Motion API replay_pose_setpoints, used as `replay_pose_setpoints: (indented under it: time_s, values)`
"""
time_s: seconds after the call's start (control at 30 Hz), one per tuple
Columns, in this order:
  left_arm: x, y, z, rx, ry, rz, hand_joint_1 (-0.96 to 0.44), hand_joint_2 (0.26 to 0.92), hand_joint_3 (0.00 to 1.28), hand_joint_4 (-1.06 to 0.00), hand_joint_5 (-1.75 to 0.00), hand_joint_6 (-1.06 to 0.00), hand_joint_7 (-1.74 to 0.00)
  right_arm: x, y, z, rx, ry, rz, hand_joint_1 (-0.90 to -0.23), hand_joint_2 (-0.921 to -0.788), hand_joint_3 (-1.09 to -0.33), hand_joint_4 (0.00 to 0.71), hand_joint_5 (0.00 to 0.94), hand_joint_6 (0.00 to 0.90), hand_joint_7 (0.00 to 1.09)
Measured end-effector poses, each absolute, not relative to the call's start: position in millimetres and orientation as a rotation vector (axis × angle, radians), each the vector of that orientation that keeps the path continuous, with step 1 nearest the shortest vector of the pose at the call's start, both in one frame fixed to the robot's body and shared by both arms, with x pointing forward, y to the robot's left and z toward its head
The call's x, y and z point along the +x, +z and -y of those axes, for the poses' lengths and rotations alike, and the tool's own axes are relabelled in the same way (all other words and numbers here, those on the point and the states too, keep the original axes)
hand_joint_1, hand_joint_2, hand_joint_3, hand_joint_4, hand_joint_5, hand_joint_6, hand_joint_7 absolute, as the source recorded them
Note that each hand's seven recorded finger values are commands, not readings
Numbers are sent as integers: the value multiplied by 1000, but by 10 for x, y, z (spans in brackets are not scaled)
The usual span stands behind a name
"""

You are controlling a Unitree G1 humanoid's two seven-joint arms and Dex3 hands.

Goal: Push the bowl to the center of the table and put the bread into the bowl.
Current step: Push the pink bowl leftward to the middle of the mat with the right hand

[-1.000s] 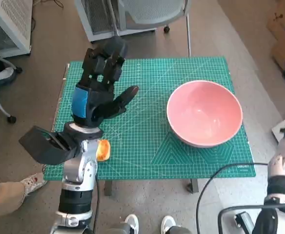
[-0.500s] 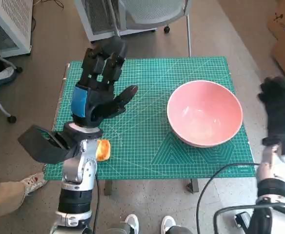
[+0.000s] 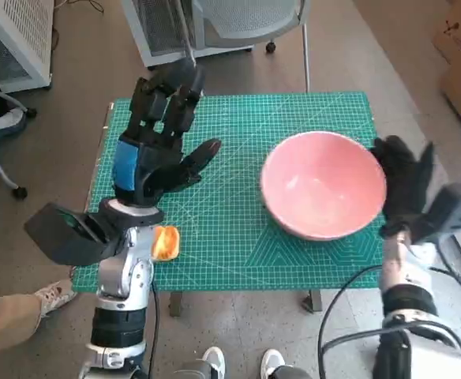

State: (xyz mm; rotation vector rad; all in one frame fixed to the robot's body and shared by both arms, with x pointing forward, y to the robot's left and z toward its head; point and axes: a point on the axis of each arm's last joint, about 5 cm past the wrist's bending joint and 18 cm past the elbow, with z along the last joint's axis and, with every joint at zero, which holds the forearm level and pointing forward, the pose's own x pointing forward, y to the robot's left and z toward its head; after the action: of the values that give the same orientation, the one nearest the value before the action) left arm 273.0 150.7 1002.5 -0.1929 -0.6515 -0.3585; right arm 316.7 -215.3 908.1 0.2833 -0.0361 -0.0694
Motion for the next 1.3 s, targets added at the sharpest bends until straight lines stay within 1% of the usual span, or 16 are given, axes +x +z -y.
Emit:
replay_pose_setpoints:
  time_s: [0.23,0.57,0.83,1.03,1.3]
  values:
    - [2685,10013,-1553,-185,-349,647,-123,856,349,-113,-193,1,-790,3219,9101,2019,319,-30,13,-422,-921,-720,268,2,364,5]
    - [2630,10003,-1615,-179,-319,645,-127,854,356,-109,-192,1,-789,3316,9200,1798,365,39,23,-455,-921,-709,269,2,380,13]
    - [2592,9985,-1641,-172,-293,644,-125,850,357,-107,-190,1,-782,3379,9294,1657,381,100,53,-437,-921,-722,259,0,368,7]
    - [2583,9976,-1657,-158,-270,643,-126,851,353,-110,-186,1,-770,3401,9327,1569,393,123,60,-426,-921,-743,254,1,366,6]
    - [2575,9969,-1663,-139,-248,644,-127,851,345,-117,-182,1,-766,3427,9370,1429,414,150,60,-422,-921,-748,264,6,376,12]
